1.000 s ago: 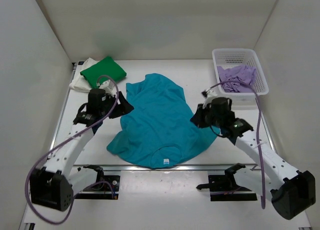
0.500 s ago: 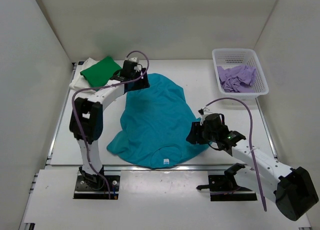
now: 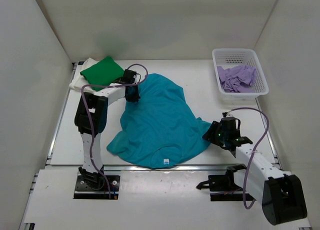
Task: Fold and stack the t-shirts
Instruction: Flatten out the tshirt
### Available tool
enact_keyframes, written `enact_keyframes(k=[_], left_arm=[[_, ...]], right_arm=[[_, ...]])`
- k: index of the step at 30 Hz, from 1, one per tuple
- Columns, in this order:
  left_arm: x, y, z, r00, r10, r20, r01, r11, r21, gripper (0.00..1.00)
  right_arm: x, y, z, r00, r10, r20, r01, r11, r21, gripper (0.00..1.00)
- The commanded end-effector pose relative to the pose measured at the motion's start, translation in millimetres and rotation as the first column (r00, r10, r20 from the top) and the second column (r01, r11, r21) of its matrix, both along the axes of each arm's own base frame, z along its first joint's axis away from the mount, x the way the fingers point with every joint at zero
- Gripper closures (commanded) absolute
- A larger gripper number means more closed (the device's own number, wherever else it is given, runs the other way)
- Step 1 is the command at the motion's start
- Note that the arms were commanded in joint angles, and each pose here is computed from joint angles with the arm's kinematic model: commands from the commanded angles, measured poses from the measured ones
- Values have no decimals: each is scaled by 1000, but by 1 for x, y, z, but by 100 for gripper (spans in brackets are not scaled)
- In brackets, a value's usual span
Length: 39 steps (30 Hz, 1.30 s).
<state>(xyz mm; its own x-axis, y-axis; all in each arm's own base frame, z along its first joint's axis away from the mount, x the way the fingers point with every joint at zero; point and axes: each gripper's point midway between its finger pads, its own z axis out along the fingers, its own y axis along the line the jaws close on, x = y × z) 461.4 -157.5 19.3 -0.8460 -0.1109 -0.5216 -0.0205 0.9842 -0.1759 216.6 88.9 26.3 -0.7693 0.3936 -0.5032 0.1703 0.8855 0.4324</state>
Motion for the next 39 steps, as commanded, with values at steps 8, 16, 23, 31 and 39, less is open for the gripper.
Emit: enact_keyframes(k=[8, 16, 23, 31, 39], left_arm=[[-41, 78, 50, 975, 221, 32, -217, 972, -94, 100], [-82, 86, 64, 977, 207, 43, -203, 976, -84, 100], [-85, 48, 71, 990, 137, 45, -126, 974, -187, 100], [-101, 42, 84, 989, 120, 91, -99, 974, -202, 98], [-117, 38, 80, 991, 99, 85, -80, 975, -205, 97]], right_arm=[[117, 51, 41, 984, 79, 160, -97, 990, 104, 100], [255, 92, 170, 890, 165, 426, -207, 977, 52, 81], [157, 83, 105, 939, 234, 251, -233, 972, -35, 47], [53, 77, 17, 956, 284, 73, -288, 956, 51, 49], [83, 77, 8, 971, 195, 136, -213, 967, 138, 66]])
